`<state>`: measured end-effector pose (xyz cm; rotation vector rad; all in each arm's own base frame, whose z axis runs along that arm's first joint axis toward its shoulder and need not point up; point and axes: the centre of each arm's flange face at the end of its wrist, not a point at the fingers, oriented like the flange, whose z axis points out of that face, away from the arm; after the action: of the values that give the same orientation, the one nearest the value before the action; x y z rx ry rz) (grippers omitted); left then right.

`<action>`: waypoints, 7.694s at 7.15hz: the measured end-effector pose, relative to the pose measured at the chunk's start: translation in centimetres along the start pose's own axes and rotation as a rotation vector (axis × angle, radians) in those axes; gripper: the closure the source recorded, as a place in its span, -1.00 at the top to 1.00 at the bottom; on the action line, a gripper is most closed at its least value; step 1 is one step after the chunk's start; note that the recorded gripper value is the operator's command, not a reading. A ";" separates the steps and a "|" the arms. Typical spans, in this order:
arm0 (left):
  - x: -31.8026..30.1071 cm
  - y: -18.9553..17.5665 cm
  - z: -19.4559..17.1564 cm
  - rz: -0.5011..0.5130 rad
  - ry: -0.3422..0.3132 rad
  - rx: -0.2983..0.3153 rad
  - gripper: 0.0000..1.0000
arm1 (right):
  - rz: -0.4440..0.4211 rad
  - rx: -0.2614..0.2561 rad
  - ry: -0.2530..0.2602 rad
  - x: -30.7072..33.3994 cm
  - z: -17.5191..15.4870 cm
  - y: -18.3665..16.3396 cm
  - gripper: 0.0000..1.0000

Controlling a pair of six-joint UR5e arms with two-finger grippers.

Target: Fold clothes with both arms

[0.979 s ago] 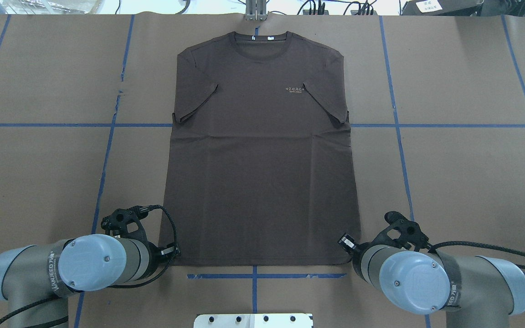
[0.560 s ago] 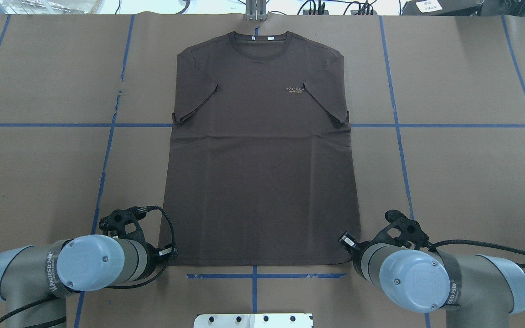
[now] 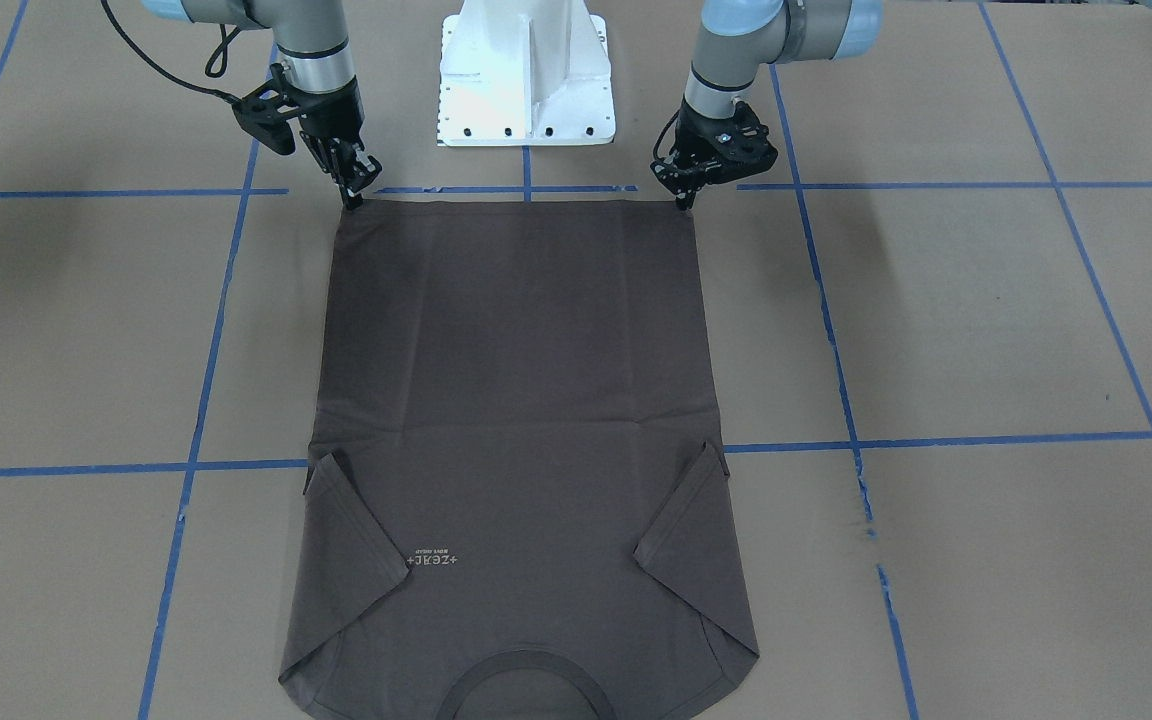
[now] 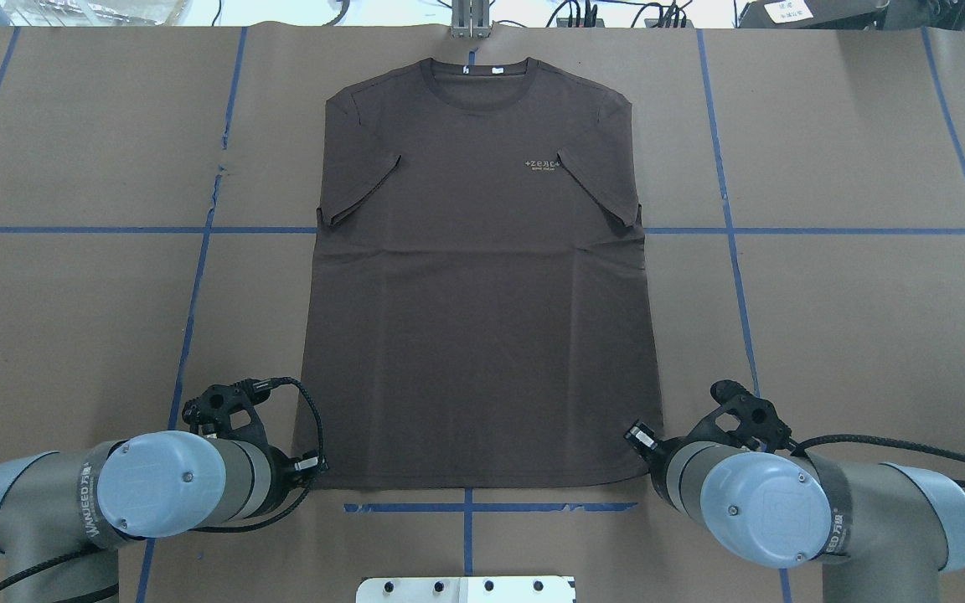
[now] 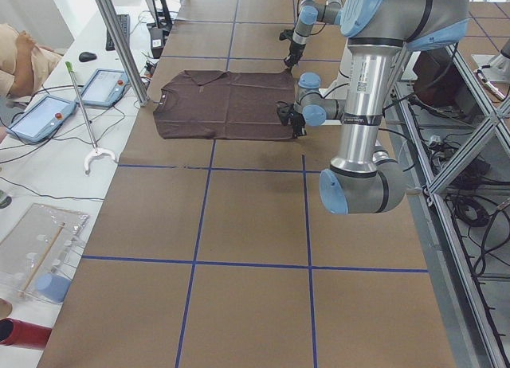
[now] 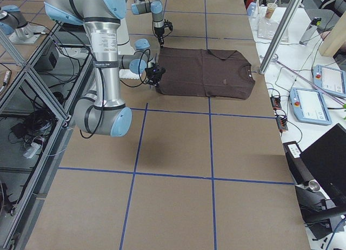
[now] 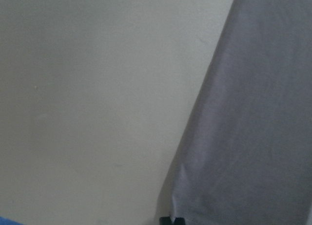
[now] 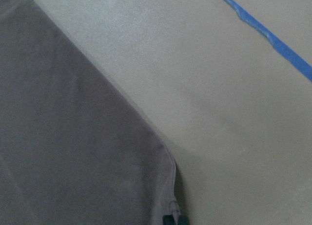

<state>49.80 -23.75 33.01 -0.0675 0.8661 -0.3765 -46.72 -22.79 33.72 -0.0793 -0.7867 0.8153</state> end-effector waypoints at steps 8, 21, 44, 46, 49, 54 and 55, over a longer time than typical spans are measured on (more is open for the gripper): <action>1.6 3.4 -9.6 -0.150 0.036 -0.154 -1.00 | -0.004 -0.146 -0.081 3.0 -11.6 -1.5 -1.00; 10.0 -34.9 -7.1 -0.089 0.182 0.376 -1.00 | -0.046 0.220 -0.028 -27.8 4.5 -28.7 -1.00; 10.6 -35.6 -2.0 -0.029 0.308 0.394 0.43 | -0.090 0.055 -0.039 -13.7 8.6 -15.2 -0.14; 10.2 -35.7 -1.8 -0.033 0.301 0.394 0.43 | -0.088 0.065 -0.037 -13.7 8.8 -15.3 -1.00; 9.9 -35.7 -1.7 -0.035 0.298 0.395 0.41 | -0.096 0.090 -0.058 -14.1 8.2 -15.3 -1.00; 9.7 -35.5 -1.8 -0.034 0.300 0.394 0.41 | -0.123 0.073 -0.108 -12.0 4.4 -14.3 -1.00; 9.7 -35.3 -2.0 -0.033 0.306 0.392 0.41 | -0.149 0.032 -0.107 -8.7 2.8 -12.3 -1.00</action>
<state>43.55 -59.89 31.96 0.3471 1.0780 -0.5915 -44.59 -37.92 34.84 0.0516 -0.8695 0.6951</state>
